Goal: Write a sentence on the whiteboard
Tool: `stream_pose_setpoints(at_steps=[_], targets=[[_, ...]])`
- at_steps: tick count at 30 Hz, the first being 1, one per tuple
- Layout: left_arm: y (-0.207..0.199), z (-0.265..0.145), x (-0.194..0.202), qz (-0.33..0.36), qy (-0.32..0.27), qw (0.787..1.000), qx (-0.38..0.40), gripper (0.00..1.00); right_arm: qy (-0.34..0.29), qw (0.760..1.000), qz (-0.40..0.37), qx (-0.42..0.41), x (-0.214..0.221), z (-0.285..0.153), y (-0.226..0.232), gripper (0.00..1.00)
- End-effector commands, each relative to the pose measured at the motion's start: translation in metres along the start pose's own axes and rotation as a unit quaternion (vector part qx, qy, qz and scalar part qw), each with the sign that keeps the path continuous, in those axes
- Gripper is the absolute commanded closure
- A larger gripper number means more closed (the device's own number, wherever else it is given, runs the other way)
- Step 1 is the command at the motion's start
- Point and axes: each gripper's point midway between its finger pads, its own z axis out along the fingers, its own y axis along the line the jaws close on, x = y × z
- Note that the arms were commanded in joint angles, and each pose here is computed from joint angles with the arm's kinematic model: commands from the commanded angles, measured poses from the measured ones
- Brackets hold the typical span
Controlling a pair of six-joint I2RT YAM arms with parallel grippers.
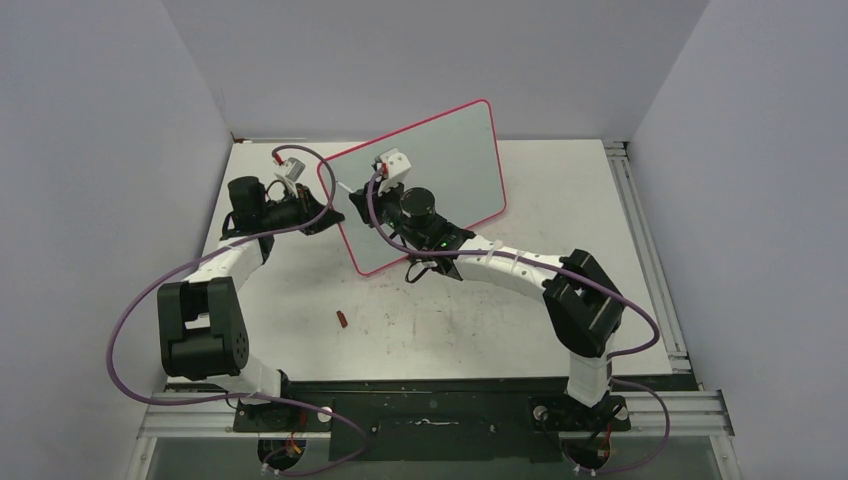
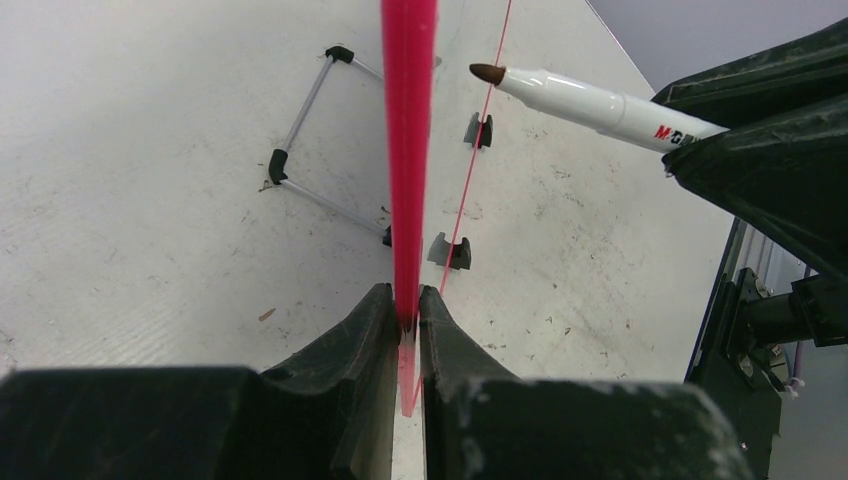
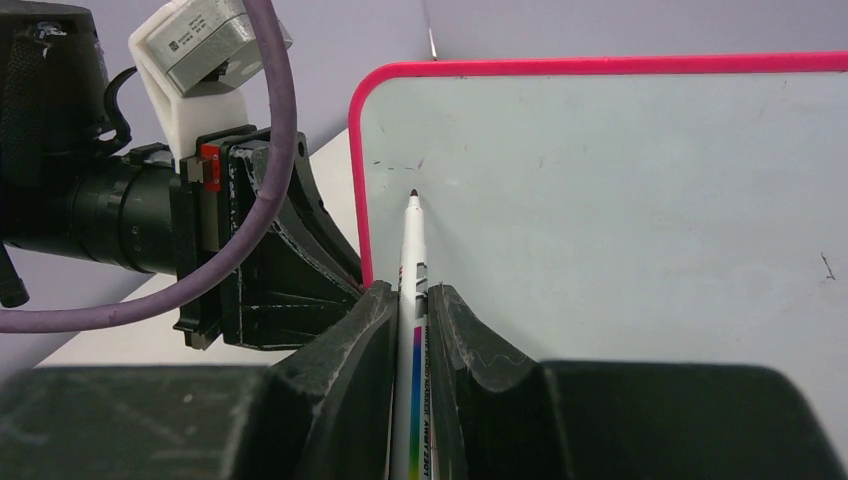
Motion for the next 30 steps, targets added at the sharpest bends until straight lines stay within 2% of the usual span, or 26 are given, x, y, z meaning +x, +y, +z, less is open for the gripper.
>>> stream_pose_setpoints(at_steps=[1, 23, 30], targets=[[-0.002, 0.0, -0.01, 0.014, -0.001, 1.0, -0.004, 1.0, -0.044, 0.999, -0.002, 0.004, -0.026, 0.01, 0.001, 0.95], [-0.004, -0.001, -0.012, 0.018, -0.003, 1.0, -0.003, 1.0, -0.007, 0.999, -0.01, 0.037, 0.009, -0.008, -0.017, 0.95], [-0.003, -0.001, -0.011, 0.017, -0.002, 1.0, -0.005, 1.0, -0.02, 0.999, -0.013, 0.028, -0.003, -0.016, -0.012, 0.95]])
